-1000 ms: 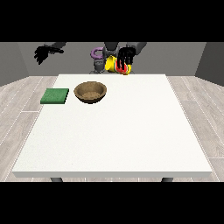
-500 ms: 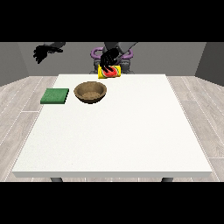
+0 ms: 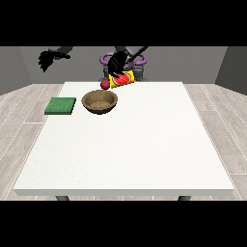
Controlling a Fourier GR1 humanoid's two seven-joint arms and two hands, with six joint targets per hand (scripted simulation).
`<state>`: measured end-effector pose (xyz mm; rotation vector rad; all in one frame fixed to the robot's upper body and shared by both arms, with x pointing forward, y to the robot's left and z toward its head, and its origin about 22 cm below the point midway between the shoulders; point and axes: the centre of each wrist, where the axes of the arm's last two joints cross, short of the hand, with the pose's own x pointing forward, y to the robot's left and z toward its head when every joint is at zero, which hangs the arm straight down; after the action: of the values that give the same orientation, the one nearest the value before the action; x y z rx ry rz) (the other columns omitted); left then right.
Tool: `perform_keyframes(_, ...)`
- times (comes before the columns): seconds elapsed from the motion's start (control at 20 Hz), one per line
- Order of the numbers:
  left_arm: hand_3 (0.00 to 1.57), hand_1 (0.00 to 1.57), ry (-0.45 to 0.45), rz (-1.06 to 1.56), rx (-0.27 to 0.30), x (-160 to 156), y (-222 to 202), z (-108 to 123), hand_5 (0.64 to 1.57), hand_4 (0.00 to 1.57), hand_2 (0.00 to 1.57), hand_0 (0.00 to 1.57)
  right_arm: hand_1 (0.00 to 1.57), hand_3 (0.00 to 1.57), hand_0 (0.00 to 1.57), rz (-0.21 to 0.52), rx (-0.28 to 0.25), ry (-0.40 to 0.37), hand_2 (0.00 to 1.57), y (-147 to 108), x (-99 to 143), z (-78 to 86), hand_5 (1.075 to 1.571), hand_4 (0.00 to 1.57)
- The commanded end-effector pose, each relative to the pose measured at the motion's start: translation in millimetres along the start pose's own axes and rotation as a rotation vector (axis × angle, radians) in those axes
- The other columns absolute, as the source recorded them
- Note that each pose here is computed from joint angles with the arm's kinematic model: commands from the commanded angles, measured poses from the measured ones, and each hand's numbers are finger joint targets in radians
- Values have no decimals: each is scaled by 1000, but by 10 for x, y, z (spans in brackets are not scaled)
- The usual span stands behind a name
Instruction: Pick the cup and pour the ball into the bowl, then pick the bowl and place it on the pad
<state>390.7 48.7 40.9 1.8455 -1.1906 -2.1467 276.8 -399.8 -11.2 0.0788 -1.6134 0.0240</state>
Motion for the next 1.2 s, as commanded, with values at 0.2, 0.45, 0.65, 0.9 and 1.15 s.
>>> perform_keyframes(0.2,1571,1306,354,666,66,-390,66,-10,1069,1571,1571,1306,0,0,0,-10,-99,75,0,2,-94,50,1567,251)
perform_keyframes(0.45,941,1023,585,1203,96,-383,-180,195,1300,1391,1257,1023,0,0,0,-19,-142,69,0,-49,-120,158,1567,251)
perform_keyframes(0.65,0,0,784,1608,131,-379,-400,448,1561,419,0,0,0,0,0,-45,-78,-25,0,227,-15,-129,1567,354)
perform_keyframes(0.9,0,0,682,1981,300,-394,-416,688,1560,0,0,0,0,0,0,-48,-105,-52,0,618,-31,-332,1571,297)
perform_keyframes(1.15,0,0,486,2150,400,-182,-632,1002,1565,0,0,0,0,0,0,-71,-174,-29,0,933,-194,-338,1570,295)
